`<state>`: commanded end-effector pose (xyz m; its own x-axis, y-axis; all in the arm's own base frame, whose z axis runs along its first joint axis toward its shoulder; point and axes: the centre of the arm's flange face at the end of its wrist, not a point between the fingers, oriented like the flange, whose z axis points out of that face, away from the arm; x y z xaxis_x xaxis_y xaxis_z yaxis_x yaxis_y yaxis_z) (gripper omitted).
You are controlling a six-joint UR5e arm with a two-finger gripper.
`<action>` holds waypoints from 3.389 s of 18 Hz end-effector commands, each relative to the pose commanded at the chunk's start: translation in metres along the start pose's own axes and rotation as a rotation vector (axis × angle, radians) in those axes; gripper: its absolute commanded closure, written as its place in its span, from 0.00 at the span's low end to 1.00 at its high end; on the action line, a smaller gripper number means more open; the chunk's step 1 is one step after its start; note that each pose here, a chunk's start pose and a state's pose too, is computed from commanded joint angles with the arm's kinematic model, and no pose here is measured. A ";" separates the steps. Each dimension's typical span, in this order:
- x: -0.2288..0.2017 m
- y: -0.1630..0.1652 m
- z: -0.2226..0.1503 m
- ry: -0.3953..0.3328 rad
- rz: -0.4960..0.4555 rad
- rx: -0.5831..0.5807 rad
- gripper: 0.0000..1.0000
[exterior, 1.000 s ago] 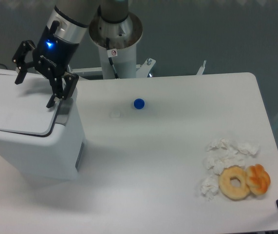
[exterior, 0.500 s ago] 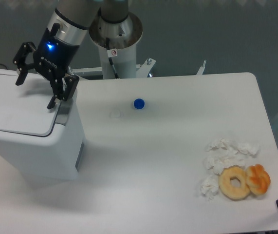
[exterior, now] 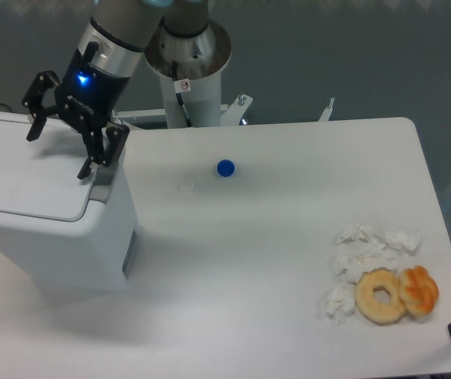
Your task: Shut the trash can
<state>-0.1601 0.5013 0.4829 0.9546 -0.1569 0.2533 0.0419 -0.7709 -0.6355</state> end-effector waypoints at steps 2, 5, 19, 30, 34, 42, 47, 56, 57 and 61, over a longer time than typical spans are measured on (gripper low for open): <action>0.001 0.000 0.001 0.001 0.001 -0.003 0.00; 0.001 0.000 0.001 0.003 0.001 -0.002 0.00; 0.000 -0.001 -0.001 0.008 -0.003 0.004 0.00; -0.020 -0.004 -0.047 -0.083 -0.016 0.059 0.00; -0.047 0.004 -0.086 -0.218 -0.051 0.055 0.00; -0.085 0.018 -0.120 -0.408 0.078 -0.066 0.00; -0.104 0.032 -0.128 -0.482 0.169 -0.180 0.00; -0.127 0.081 -0.175 -0.472 0.486 -0.496 0.00; -0.129 0.087 -0.182 -0.455 0.506 -0.515 0.00; -0.128 0.108 -0.199 -0.397 0.536 -0.557 0.00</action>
<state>-0.3363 0.3150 0.5272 0.8407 -0.4385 -0.3176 -0.4944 -0.8609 -0.1202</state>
